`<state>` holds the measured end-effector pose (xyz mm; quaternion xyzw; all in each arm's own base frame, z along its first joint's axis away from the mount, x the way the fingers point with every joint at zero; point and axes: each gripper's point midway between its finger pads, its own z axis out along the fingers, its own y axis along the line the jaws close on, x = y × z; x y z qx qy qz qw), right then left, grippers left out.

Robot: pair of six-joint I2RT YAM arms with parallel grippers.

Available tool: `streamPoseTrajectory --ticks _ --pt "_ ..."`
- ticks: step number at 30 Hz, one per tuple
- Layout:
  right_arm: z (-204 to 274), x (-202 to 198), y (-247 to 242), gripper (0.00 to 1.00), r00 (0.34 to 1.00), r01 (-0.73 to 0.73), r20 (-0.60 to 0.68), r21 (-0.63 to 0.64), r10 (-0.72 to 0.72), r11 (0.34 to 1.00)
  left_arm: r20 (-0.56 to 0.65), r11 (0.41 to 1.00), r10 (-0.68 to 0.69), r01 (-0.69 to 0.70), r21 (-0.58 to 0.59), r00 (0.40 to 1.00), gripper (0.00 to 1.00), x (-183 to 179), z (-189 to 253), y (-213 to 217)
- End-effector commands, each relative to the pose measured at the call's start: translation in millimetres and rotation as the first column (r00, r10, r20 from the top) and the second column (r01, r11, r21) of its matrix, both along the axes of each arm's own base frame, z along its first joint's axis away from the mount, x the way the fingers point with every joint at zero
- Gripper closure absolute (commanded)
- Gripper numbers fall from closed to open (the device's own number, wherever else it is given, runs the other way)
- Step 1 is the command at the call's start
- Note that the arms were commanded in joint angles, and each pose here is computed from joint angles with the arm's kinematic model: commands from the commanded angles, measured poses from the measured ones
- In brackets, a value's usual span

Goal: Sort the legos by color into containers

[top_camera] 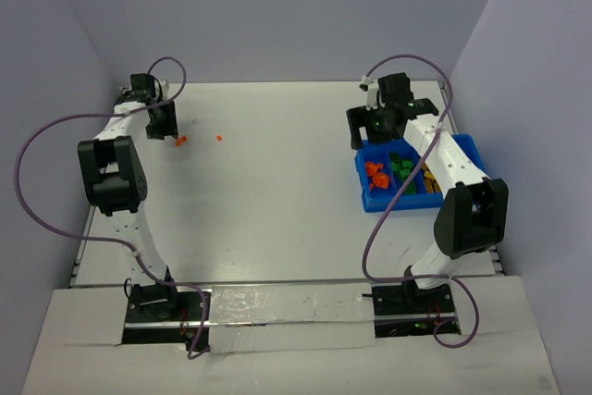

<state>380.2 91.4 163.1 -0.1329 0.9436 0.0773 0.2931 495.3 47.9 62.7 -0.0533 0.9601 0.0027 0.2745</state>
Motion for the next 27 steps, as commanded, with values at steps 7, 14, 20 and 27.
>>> streamPoseTrajectory --ticks 7,14,20,27 --pt "23 3 6 0.07 0.999 -0.001 0.038 0.032 0.0 0.999 -0.01 0.999 -0.043 0.043 -0.032 0.999 0.5 10 -17 -7" --pt "21 3 6 0.07 1.0 -0.003 0.027 0.029 0.002 1.0 -0.023 0.998 -0.05 0.049 -0.042 0.999 0.5 12 -26 -10" --pt "22 4 6 0.07 1.0 -0.004 0.025 0.03 0.003 1.0 -0.031 0.999 -0.046 0.045 -0.026 0.998 0.5 16 -31 -9" --pt "23 4 8 0.07 1.0 -0.005 0.019 0.034 0.005 0.999 -0.044 0.999 -0.039 0.04 0.021 0.998 0.58 20 -37 -7"
